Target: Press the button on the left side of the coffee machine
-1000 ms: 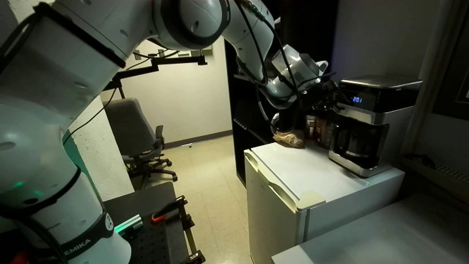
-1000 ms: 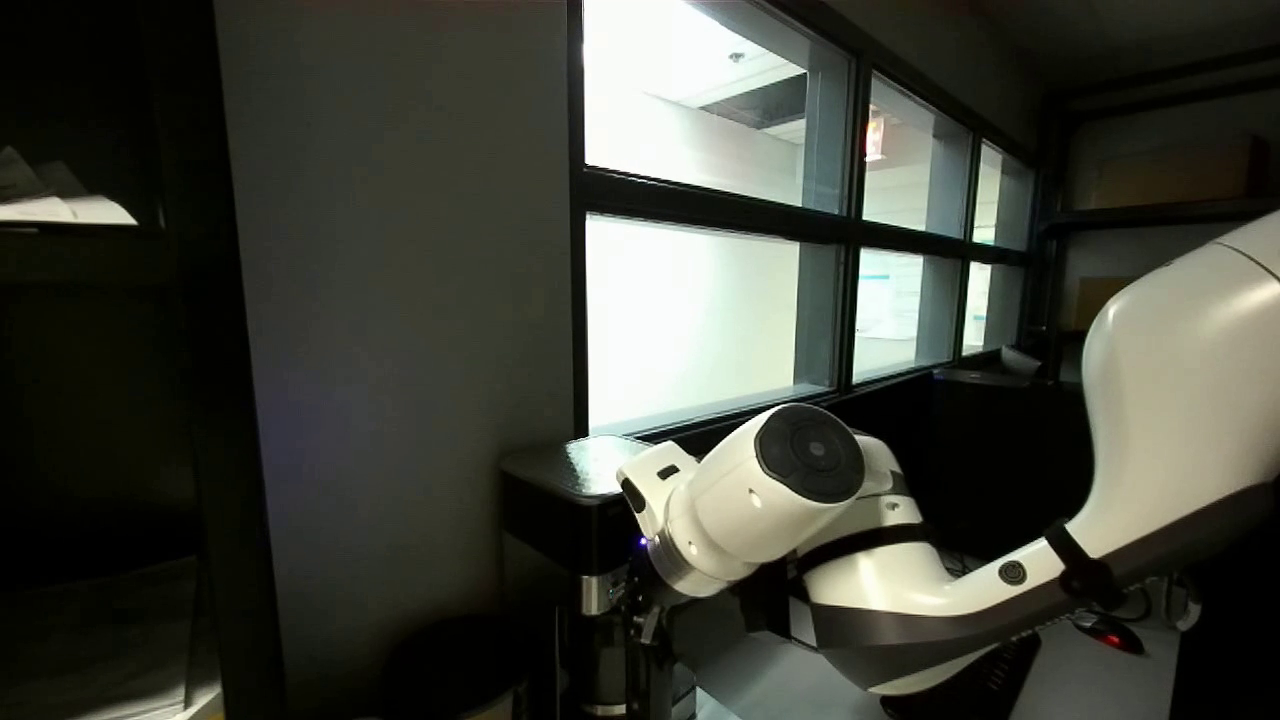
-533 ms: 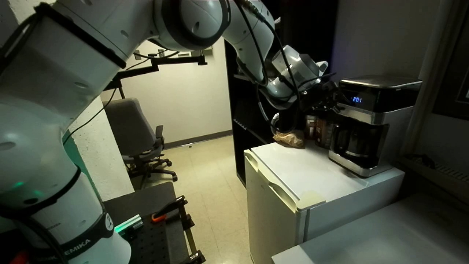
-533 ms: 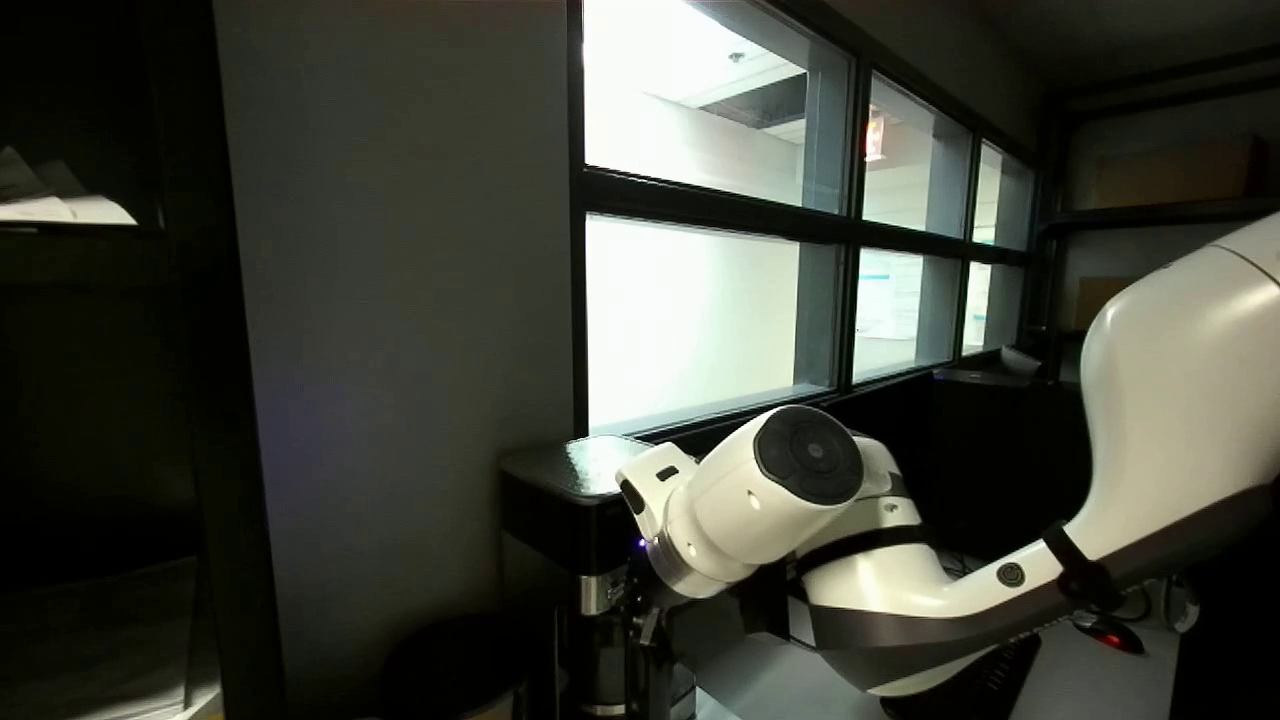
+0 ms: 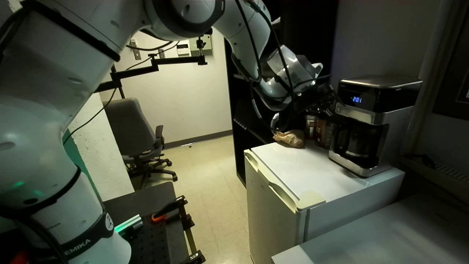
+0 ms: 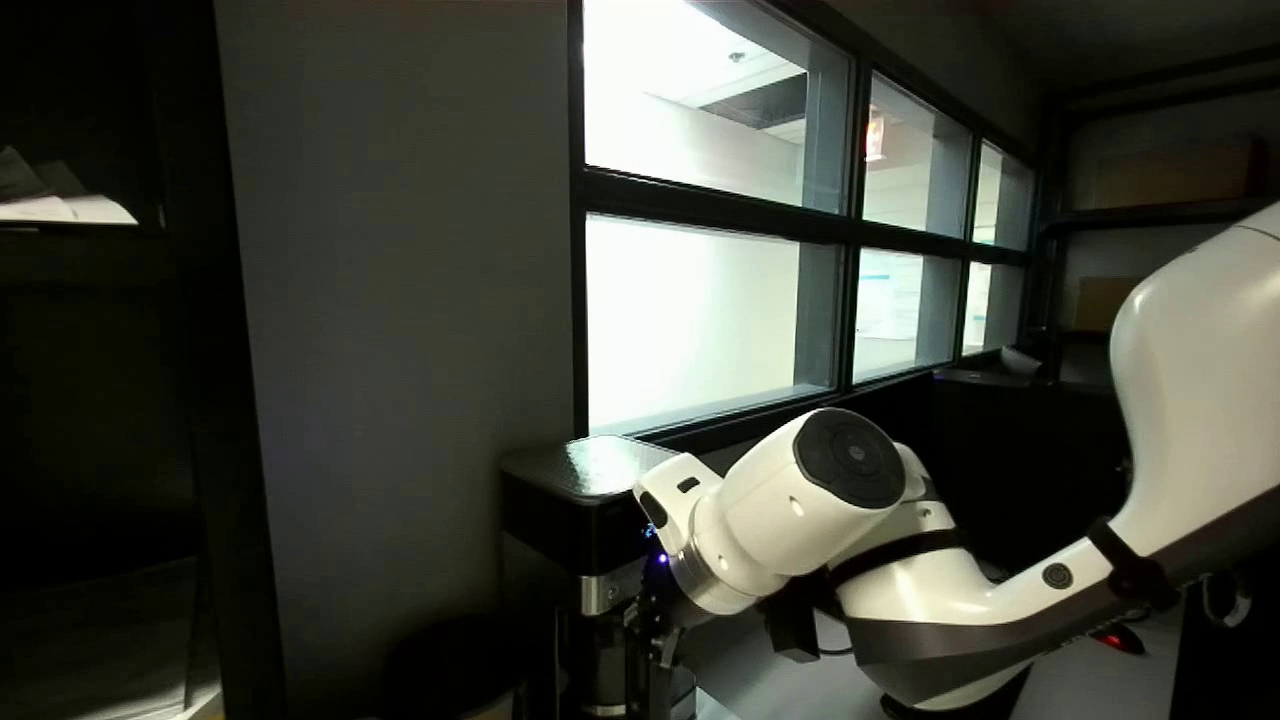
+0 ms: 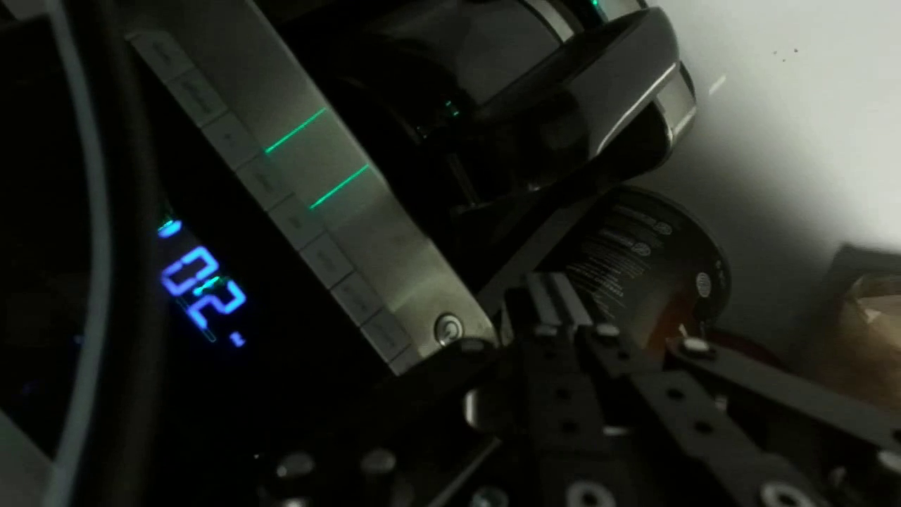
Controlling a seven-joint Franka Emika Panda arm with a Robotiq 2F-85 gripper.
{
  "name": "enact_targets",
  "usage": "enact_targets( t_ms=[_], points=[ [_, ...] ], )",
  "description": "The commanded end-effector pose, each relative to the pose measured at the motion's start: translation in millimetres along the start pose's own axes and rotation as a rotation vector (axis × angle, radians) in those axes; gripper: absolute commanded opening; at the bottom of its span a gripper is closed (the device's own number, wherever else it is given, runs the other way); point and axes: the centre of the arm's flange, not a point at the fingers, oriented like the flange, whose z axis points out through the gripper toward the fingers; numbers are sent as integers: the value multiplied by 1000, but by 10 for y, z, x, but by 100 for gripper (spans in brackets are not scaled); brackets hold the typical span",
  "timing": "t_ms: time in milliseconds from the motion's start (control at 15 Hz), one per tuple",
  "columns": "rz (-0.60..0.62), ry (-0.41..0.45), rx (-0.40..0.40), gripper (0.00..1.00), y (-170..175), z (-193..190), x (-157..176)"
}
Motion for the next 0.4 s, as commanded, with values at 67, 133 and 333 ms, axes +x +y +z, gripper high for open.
enact_targets(
  t_ms=[67,133,333],
  points=[
    [-8,13,27,0,-85,-474,-272],
    [-8,17,31,0,-89,-506,-293],
    [-5,23,41,0,-101,-598,-337]
  ],
)
